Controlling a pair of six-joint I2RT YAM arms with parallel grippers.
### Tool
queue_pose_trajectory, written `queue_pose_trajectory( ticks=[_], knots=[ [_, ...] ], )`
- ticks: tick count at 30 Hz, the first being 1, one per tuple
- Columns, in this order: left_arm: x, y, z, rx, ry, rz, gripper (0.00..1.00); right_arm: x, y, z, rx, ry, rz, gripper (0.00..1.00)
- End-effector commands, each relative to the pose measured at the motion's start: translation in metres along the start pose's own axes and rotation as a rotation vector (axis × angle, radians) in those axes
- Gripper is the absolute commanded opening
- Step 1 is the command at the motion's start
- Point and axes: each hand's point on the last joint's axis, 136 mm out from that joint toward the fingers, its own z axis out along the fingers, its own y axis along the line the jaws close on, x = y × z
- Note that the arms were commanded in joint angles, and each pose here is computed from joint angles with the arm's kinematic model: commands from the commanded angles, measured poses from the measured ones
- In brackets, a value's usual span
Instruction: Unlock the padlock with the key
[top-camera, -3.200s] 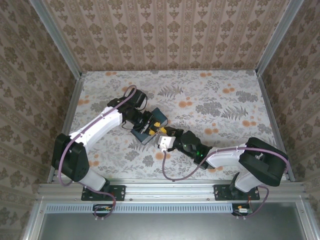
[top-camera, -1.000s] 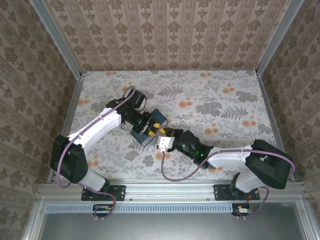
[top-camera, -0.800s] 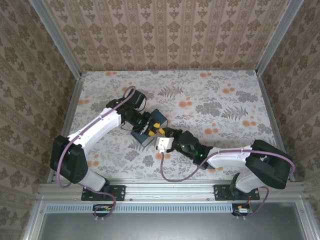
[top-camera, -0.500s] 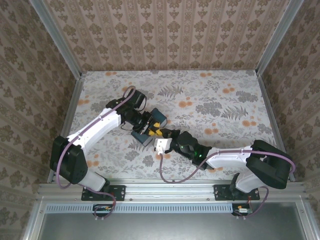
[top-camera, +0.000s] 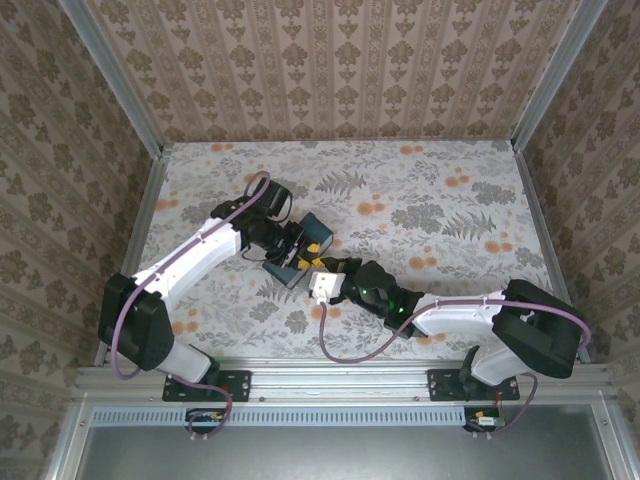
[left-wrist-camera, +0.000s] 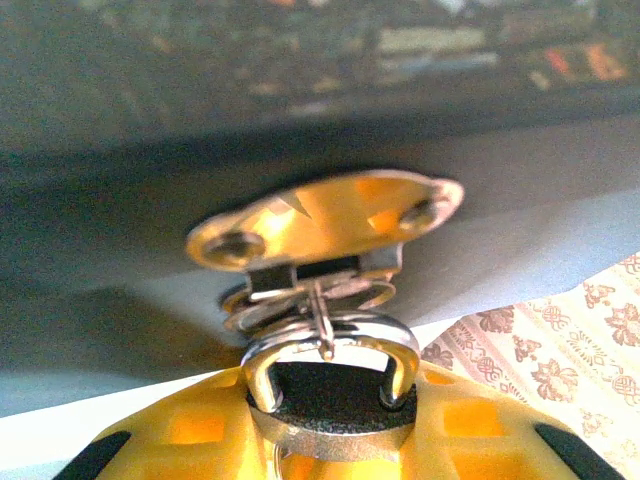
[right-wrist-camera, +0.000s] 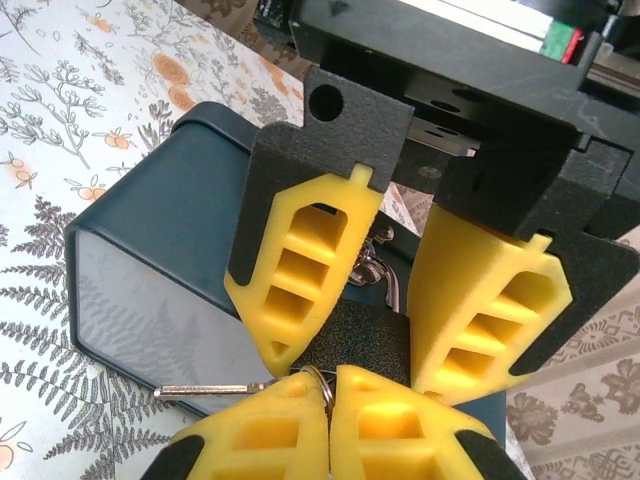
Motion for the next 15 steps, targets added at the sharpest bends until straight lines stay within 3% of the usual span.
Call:
queue_pose_trajectory(
  ticks=[1,9,15],
  knots=[
    [0.017,-0.011,-0.011,0.065,0.051,0.021,0.15,-0.017,-0.030,0.004,0.106,-0.045,0.122,0.00],
    [0.014,-0.010,-0.014,0.068,0.037,0.017,0.15,-0.010,-0.055,-0.003,0.153,-0.052,0.475,0.00],
    [0.014,-0.009,-0.014,0.067,0.040,0.015,0.15,-0.001,-0.048,-0.001,0.119,-0.034,0.676,0.00]
  ],
)
